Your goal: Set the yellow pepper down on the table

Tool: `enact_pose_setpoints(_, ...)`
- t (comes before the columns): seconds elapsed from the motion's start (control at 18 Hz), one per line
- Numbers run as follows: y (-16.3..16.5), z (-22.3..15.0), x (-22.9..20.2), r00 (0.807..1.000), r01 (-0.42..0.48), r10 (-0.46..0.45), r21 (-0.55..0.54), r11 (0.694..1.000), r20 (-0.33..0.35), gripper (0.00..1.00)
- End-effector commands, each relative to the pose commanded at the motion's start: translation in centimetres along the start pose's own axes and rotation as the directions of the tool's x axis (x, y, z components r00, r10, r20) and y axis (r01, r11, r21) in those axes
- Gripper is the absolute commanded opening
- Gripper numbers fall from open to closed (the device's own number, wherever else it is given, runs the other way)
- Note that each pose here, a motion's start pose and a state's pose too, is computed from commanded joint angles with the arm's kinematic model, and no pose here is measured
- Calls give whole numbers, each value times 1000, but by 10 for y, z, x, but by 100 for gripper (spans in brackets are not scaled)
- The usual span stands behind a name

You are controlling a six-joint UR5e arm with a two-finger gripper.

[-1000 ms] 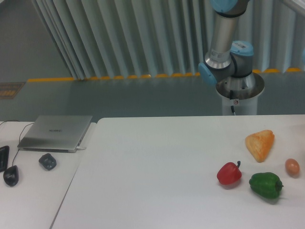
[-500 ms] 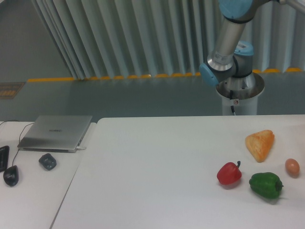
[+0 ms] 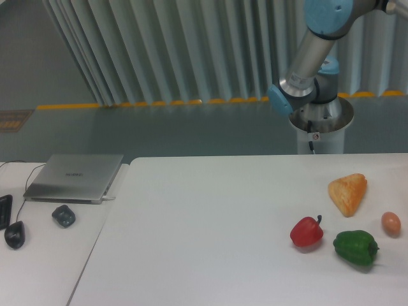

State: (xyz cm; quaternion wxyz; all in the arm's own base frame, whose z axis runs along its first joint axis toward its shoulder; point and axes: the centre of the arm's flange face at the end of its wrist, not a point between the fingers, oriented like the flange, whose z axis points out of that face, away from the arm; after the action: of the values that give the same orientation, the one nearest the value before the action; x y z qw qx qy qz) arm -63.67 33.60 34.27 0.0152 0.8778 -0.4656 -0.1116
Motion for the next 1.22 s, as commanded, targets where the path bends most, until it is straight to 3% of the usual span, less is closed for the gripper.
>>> enact_pose_setpoints(0.61, -3, 29, 3, 999, -10, 9, -21, 1000, -40, 100)
enact_pose_setpoints(1.22, -11, 43, -1, 999, -16, 15, -23, 1000, -36, 100)
